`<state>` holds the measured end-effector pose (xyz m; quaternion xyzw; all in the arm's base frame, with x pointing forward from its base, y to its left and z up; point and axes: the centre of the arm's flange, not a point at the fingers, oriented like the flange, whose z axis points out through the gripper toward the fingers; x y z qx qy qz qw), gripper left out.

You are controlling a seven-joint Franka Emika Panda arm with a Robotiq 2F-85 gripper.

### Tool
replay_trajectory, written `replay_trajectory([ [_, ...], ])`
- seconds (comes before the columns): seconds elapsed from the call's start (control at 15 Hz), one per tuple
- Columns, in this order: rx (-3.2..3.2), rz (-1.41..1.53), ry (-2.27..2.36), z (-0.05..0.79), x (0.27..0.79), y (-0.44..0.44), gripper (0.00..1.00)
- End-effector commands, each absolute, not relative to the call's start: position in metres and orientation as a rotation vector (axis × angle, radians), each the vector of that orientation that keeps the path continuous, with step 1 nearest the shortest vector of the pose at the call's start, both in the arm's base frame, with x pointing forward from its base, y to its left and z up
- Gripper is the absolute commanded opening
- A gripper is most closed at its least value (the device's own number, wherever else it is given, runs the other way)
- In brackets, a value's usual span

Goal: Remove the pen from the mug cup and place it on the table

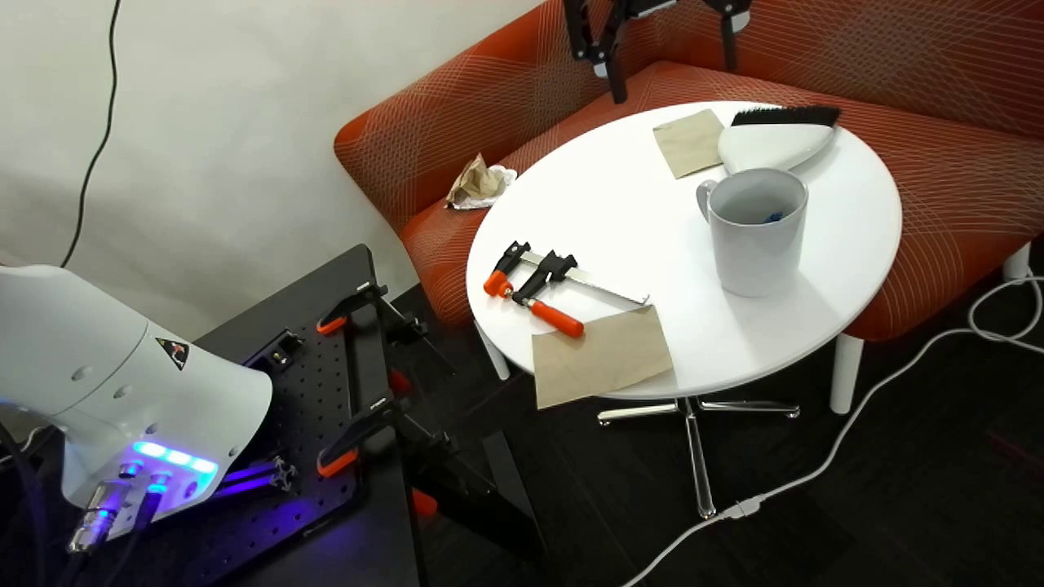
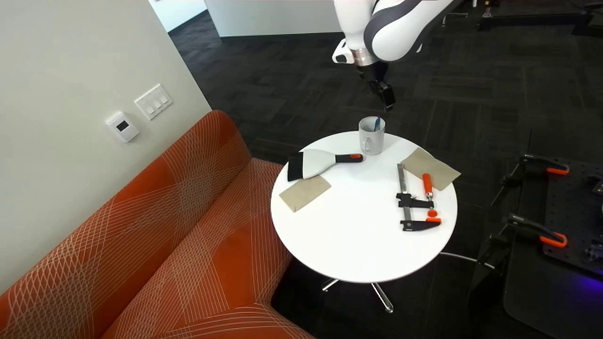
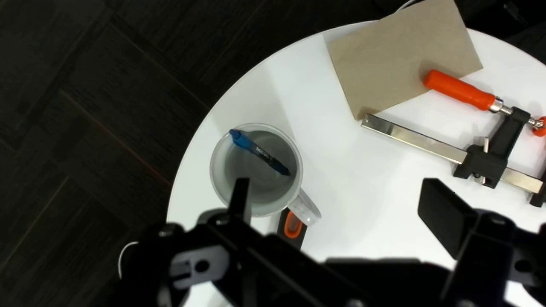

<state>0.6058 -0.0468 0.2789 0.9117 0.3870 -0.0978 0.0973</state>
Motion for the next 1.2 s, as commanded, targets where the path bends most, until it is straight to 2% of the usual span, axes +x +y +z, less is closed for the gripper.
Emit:
replay_trajectory([
  [0.0, 2.665, -0.303, 1.166, 0.265, 0.625, -0.048, 1.0],
  [0.87, 2.453, -0.4, 1.42, 0.193, 0.643, -0.062, 1.0],
  [1.07, 2.44, -0.421, 1.457, 0.189, 0.646, -0.063, 0.66],
  [1.13, 2.435, -0.428, 1.469, 0.188, 0.647, -0.063, 0.58],
])
